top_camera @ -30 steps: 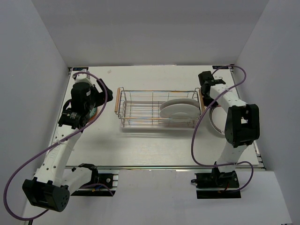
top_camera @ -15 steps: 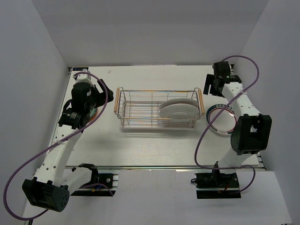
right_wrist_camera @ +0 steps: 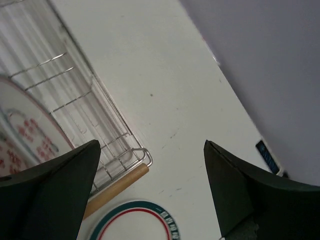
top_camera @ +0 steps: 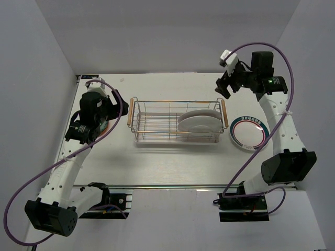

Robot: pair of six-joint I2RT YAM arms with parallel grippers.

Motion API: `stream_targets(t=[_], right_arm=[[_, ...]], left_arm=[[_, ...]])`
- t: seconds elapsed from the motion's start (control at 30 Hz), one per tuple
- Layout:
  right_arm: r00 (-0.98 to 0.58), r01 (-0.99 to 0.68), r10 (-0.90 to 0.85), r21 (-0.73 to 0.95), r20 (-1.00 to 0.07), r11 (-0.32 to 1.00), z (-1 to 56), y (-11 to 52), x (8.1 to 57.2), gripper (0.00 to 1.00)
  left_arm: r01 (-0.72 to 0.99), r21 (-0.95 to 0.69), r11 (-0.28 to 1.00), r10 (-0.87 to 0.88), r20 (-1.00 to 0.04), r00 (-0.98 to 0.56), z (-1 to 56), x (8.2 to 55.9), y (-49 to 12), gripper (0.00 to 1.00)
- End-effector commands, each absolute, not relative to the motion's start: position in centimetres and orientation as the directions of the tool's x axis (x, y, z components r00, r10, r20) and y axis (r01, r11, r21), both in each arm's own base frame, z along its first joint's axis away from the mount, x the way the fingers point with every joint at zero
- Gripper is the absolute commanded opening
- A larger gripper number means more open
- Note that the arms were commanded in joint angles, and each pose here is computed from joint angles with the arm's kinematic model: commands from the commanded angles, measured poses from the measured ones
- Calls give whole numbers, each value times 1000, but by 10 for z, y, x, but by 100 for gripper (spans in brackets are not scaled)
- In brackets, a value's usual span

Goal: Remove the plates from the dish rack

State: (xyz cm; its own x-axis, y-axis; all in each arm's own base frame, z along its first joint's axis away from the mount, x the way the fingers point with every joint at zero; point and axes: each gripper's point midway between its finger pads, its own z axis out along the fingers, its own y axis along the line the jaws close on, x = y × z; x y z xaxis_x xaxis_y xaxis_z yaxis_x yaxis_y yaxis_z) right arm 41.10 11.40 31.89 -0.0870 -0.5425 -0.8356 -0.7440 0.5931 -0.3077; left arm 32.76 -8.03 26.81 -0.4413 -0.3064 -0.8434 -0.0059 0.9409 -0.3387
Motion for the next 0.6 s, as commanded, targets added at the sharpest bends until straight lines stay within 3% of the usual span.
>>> stream_targets(t=[0.0, 0.1, 0.23, 0.57], right_arm=[[274, -890, -574, -429, -772, 153, 321, 155, 363, 89], [284, -927, -545, -370, -788, 52, 317, 167, 344, 89], [418, -902, -491, -414, -765, -123, 316, 179, 319, 89], [394, -916, -489, -374, -778, -144, 301, 190, 308, 89]], left_arm=[[60, -340, 939, -288, -869, -403, 297, 324, -87, 98], [73, -345, 936, -285, -863, -417, 296, 325, -90, 98], [104, -359, 928, -283, -857, -431, 294, 327, -98, 98], [106, -363, 926, -272, -834, -480, 276, 335, -104, 98]])
